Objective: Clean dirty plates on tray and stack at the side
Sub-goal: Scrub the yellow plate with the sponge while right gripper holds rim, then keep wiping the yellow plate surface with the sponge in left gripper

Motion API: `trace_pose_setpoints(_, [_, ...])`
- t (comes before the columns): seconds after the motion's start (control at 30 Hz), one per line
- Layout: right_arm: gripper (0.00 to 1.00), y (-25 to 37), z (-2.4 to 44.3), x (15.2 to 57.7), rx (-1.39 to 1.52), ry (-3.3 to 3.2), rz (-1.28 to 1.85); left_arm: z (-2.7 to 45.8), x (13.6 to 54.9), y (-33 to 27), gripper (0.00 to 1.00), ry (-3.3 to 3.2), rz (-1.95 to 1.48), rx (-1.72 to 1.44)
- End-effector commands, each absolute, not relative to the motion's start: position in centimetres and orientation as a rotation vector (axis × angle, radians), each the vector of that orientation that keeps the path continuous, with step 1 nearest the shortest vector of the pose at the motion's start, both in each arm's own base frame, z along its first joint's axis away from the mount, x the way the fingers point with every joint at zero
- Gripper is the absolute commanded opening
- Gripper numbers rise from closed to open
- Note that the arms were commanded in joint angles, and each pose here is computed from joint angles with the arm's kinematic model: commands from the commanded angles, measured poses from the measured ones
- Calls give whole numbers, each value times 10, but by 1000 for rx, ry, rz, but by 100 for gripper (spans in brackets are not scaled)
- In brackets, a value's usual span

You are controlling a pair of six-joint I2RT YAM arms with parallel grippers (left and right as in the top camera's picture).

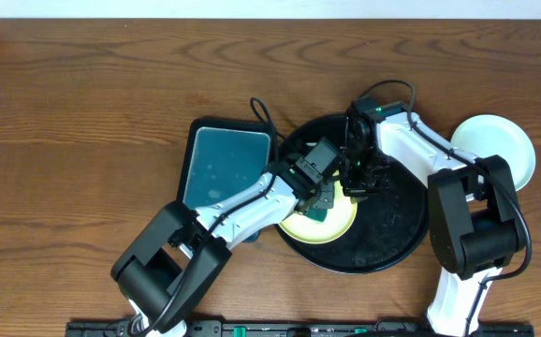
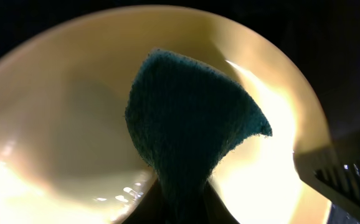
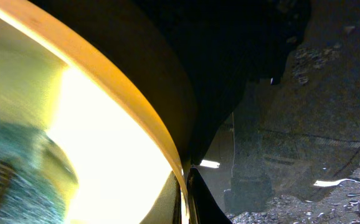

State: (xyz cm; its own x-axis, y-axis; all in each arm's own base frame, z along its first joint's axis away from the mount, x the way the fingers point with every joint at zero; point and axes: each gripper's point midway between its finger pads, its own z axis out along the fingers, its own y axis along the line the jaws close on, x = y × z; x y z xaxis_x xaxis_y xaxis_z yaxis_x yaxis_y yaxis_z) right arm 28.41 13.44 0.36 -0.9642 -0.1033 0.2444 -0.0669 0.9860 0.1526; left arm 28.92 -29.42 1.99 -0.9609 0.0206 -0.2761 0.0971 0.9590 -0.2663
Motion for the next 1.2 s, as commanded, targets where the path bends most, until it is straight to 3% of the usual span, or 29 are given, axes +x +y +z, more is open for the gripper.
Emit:
trace_pose_setpoints(0.0, [2, 144, 1, 278, 131, -2854, -235, 12, 296, -276, 8, 2840, -324, 21])
trace_pose_setpoints(0.27, [2, 144, 1, 278, 131, -2854, -235, 5, 274, -269, 8, 2954, -319, -38])
trace_pose_setpoints(0.47, [2, 144, 1, 278, 131, -2854, -235, 8, 250, -292, 8, 3039, -505, 95])
trace_pose_setpoints(0.73, [2, 144, 1, 278, 131, -2854, -235, 7, 226, -307, 8, 3048, -497, 244])
trace_pose_setpoints(0.97, [2, 144, 1, 278, 131, -2852, -234, 5, 256, -287, 8, 2932, -295, 186])
trace_pose_setpoints(1.17, [1, 144, 1, 278, 130, -2852, -234, 10, 293, -273, 8, 2872, -338, 15])
